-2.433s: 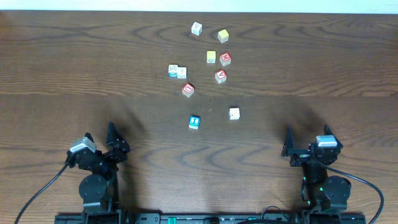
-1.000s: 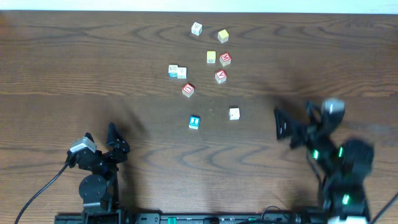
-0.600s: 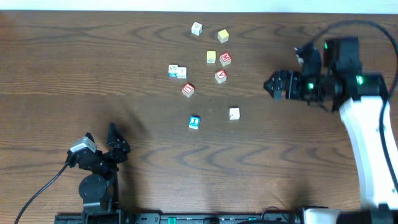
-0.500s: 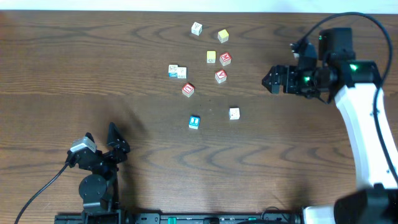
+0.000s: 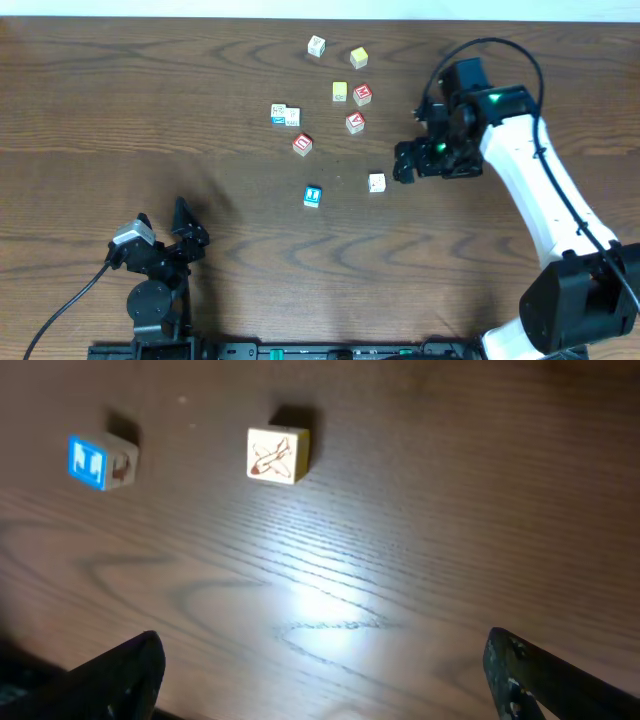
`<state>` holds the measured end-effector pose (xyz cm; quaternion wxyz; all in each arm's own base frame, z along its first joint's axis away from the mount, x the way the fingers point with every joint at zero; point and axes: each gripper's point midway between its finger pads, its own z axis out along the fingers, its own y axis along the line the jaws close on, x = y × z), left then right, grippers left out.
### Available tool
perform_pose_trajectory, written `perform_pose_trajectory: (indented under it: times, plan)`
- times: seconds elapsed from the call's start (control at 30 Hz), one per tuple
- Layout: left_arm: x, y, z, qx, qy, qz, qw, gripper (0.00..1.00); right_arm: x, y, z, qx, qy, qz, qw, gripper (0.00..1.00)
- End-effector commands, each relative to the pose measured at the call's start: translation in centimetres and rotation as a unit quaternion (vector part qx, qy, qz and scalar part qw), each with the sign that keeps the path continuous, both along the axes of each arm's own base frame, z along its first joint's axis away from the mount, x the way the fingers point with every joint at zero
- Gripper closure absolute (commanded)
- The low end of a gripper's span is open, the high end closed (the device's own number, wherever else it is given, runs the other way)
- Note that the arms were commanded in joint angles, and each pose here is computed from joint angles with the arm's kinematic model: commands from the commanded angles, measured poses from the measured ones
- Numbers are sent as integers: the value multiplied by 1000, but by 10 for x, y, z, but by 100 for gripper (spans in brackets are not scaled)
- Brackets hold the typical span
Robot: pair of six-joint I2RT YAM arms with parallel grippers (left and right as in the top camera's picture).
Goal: Lift 4 blocks
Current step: 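Move the right gripper over the cream 'A' block near center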
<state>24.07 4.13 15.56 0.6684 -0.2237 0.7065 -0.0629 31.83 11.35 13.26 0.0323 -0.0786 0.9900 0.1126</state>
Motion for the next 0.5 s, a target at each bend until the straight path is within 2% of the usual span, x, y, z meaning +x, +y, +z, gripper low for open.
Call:
perform_pose_trajectory:
  times: [0.0, 0.4, 0.47]
  plan:
    - [-1, 1, -18, -5, 25, 3, 1000, 22, 4, 0, 6, -23, -22, 2, 999, 1]
    - [-1, 1, -18, -5, 25, 3, 1000, 21, 21, 32, 3, -28, -73, 32, 996, 1]
    - [-1, 1, -18, -5, 25, 3, 1000, 21, 18, 43, -4, -31, -66, 48, 996, 3]
